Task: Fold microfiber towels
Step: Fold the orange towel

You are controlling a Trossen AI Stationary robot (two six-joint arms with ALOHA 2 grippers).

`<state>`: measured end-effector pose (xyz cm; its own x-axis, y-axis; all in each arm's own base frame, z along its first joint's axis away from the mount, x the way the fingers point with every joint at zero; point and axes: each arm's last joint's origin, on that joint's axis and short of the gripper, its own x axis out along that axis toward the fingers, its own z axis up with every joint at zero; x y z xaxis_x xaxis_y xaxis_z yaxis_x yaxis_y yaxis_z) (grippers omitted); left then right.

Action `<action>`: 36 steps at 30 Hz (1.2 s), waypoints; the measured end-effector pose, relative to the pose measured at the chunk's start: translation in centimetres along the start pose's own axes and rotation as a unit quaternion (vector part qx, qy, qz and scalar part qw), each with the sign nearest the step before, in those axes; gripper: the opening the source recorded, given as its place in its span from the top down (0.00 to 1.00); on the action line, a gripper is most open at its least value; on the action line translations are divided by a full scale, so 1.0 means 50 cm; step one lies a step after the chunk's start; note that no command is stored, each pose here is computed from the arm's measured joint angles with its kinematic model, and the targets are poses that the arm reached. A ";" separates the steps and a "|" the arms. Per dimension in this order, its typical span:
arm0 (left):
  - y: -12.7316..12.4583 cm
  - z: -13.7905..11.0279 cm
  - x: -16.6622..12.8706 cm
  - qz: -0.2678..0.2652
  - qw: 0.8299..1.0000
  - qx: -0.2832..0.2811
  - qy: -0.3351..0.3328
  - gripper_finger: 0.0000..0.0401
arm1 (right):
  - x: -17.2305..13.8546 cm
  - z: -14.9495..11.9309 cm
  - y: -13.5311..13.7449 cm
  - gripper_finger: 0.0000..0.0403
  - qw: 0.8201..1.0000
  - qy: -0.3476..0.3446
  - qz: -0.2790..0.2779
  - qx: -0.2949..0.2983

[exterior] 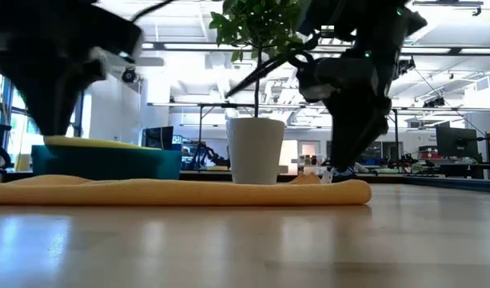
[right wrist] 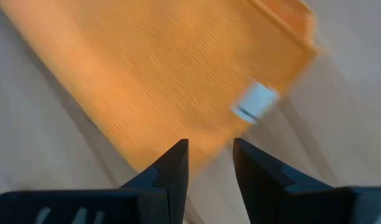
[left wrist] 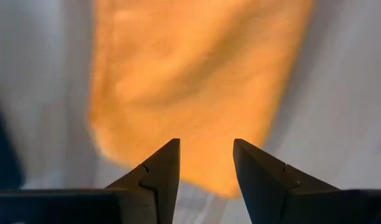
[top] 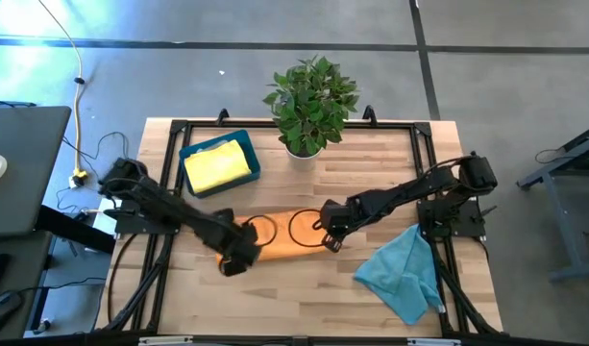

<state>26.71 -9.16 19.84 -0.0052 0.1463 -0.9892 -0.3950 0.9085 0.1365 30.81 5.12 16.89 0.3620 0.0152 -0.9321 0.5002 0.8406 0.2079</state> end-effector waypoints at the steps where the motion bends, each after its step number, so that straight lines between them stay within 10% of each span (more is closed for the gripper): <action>1: -0.005 -0.007 0.008 -0.003 1.000 -0.006 -0.012 0.66 | 0.003 -0.003 -0.003 0.70 1.000 -0.013 0.007 0.009; 19: -0.017 -0.048 0.124 -0.060 0.987 -0.148 -0.023 0.66 | 0.039 -0.020 -0.023 0.43 0.989 -0.058 0.000 0.134; 36: -0.058 -0.028 0.117 -0.182 0.948 -0.257 -0.035 0.66 | 0.075 -0.030 -0.010 0.49 0.985 -0.078 -0.023 0.153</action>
<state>26.53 -11.51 13.57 0.2718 -0.0979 -0.9574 -0.7551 0.5950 -0.2752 30.73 5.58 12.84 0.4378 -0.1223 -0.8907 0.7238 0.6356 0.2684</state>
